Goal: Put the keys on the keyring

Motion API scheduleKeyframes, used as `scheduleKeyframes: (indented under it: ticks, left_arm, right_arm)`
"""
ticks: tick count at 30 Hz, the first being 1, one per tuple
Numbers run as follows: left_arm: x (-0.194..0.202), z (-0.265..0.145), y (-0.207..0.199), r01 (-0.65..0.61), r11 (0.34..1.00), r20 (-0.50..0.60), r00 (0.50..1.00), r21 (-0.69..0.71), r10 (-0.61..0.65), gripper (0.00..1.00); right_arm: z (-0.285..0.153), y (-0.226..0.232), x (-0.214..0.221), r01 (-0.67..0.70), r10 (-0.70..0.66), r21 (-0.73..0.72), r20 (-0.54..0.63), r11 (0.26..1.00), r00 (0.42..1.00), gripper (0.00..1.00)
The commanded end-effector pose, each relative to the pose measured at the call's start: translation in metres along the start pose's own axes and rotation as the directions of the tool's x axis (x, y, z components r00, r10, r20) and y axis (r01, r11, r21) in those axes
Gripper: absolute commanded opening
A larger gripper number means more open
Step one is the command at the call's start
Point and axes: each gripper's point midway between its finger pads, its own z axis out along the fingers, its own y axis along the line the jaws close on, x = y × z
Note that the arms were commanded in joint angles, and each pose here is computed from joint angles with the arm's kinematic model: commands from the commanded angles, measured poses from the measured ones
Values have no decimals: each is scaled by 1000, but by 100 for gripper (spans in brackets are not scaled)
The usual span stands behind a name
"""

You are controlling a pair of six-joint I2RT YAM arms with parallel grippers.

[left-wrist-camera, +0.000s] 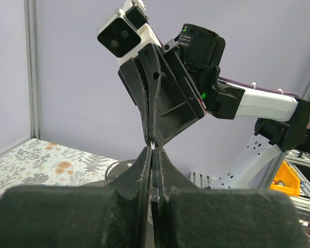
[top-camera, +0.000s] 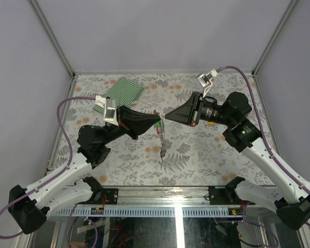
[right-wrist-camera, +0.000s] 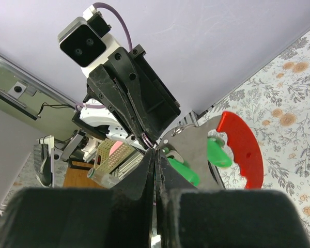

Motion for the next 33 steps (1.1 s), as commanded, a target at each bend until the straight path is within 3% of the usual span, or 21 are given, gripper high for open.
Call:
scheduleKeyframes:
  ticks: [1, 18, 23, 28, 33]
  left_arm:
    - [-36, 4, -14, -81, 996, 97, 992, 39, 76, 0]
    - [-35, 6, -18, -84, 994, 83, 993, 64, 79, 0]
    - [-32, 8, -19, -81, 993, 68, 995, 81, 75, 0]
    - [-31, 8, -25, -78, 990, 52, 996, 116, 73, 0]
    - [-28, 9, -34, -79, 981, 28, 997, 175, 75, 0]
  right_arm:
    - [-3, 11, -6, 54, -53, -24, 16, 998, 998, 0]
    - [-1, -2, -3, 40, -40, 25, 1, 999, 999, 0]
    - [-2, 5, -8, 67, -67, -1, 30, 998, 997, 10]
    - [-13, 12, -14, 255, -253, -4, 99, 967, 962, 23]
    - [-27, 15, -13, 509, -501, 4, 184, 860, 845, 34]
